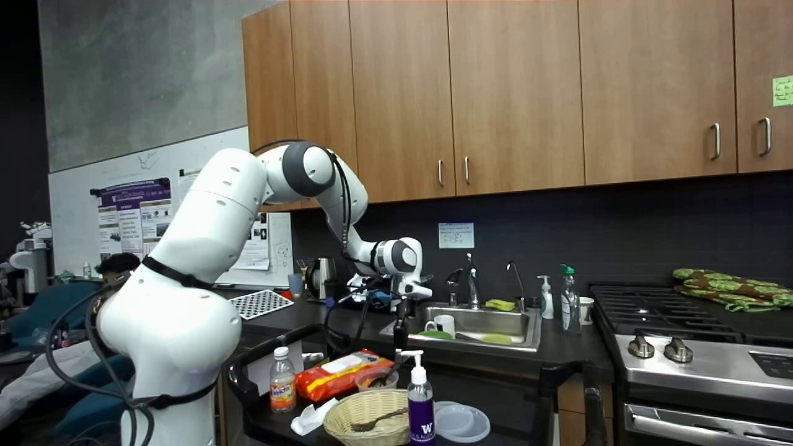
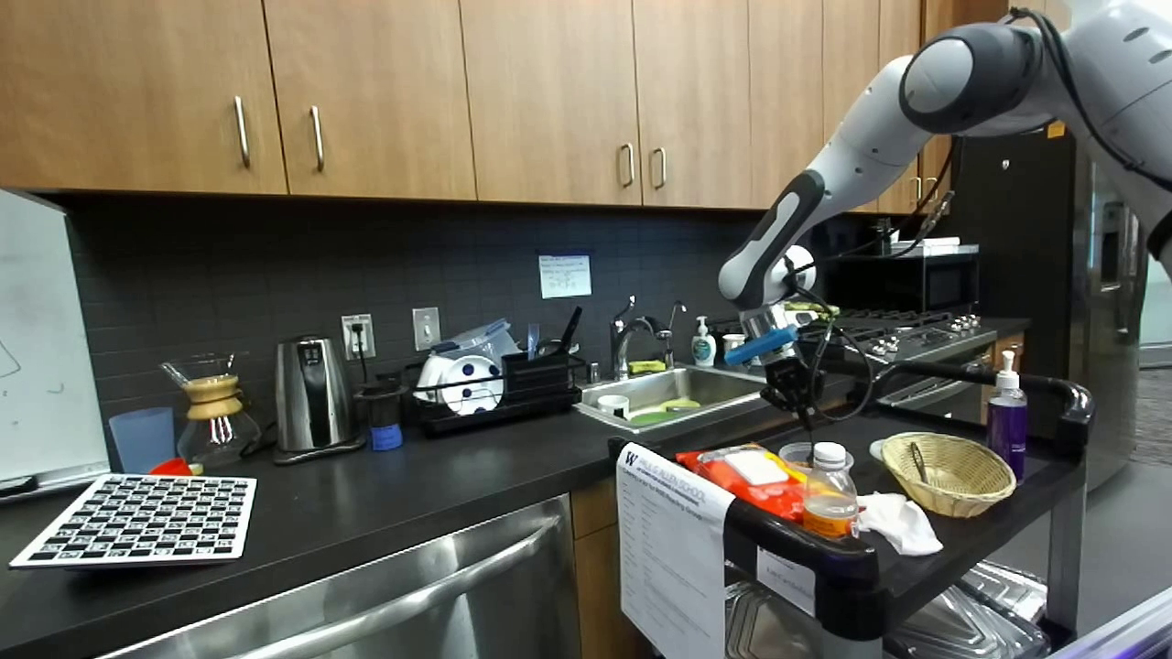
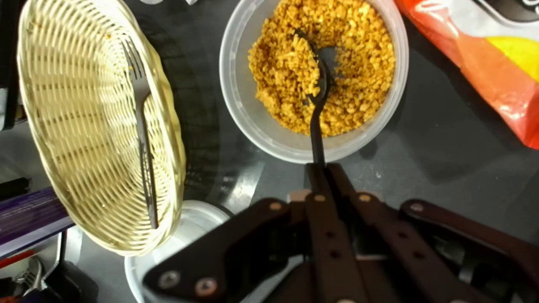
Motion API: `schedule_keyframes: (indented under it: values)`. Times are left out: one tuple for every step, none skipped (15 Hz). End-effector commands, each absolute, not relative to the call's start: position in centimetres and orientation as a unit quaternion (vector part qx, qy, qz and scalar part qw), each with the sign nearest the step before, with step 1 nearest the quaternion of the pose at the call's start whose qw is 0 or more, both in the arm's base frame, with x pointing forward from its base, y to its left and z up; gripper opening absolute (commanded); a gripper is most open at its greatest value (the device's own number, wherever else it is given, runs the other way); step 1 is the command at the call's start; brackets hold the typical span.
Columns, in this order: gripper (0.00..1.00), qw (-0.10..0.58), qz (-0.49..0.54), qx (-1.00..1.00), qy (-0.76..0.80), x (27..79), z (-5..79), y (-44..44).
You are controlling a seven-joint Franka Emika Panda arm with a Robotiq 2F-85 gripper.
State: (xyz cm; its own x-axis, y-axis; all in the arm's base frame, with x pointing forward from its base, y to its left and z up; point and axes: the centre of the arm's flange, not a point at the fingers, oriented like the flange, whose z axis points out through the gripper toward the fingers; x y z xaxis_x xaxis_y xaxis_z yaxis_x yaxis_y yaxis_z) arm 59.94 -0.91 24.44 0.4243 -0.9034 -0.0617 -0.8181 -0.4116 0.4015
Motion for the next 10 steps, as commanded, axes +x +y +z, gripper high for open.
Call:
schedule_keyframes:
  values:
    - [0.01, 0.156, -0.137, 0.840, -0.501, 58.7, 25.2, 1.3]
    - [0.01, 0.154, -0.138, 0.843, -0.497, 58.9, 25.2, 1.8]
    - [0.01, 0.152, -0.137, 0.846, -0.492, 59.1, 25.1, 2.3]
    - [0.01, 0.153, -0.137, 0.849, -0.488, 59.5, 25.1, 2.8]
    - [0.01, 0.153, -0.136, 0.851, -0.484, 59.8, 25.0, 3.0]
    - [0.01, 0.154, -0.134, 0.853, -0.481, 60.2, 25.0, 3.2]
    - [0.01, 0.155, -0.132, 0.853, -0.480, 60.6, 25.1, 3.1]
    - [0.01, 0.155, -0.130, 0.854, -0.480, 61.0, 25.1, 3.0]
    - [0.01, 0.156, -0.127, 0.854, -0.480, 61.4, 25.2, 2.6]
    - [0.01, 0.158, -0.126, 0.854, -0.480, 61.8, 25.2, 2.2]
